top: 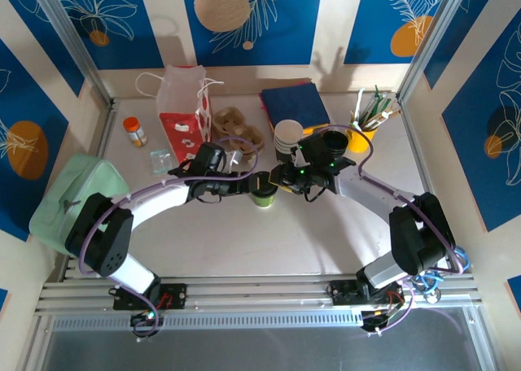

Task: Pack the takeout coffee

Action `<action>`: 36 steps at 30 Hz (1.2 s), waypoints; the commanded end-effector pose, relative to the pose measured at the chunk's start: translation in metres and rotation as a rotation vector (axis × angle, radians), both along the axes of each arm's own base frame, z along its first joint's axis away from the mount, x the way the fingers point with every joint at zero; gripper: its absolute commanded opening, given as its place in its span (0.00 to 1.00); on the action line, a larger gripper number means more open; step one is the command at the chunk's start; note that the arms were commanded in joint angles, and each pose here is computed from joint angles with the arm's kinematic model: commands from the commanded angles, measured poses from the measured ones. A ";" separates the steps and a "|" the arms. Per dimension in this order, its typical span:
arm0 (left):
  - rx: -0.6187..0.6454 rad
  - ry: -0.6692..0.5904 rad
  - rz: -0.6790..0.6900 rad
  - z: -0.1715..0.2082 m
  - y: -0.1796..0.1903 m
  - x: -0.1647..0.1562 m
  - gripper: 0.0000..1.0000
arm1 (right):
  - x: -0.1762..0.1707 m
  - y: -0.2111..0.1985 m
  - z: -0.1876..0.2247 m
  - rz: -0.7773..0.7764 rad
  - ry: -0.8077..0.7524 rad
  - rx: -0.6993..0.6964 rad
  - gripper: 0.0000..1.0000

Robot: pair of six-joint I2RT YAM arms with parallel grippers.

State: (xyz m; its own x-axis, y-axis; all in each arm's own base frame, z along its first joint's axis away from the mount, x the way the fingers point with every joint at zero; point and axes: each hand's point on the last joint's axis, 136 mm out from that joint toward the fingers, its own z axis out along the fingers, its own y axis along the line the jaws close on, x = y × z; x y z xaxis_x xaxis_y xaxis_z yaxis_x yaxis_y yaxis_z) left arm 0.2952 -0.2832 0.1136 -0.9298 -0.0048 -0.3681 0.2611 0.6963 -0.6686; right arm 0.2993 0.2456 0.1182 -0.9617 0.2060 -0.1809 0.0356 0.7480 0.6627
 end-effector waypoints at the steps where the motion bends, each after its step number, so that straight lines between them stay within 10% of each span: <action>1: 0.172 0.132 0.038 -0.060 0.028 -0.024 0.69 | -0.028 -0.024 -0.054 -0.023 0.147 -0.158 0.45; 29: 0.086 -0.063 0.007 0.031 0.007 0.000 0.69 | 0.000 -0.004 0.055 0.056 -0.170 -0.104 0.54; 36: 0.078 -0.101 0.005 0.050 0.009 0.001 0.70 | 0.001 -0.017 0.073 0.026 -0.244 -0.140 0.72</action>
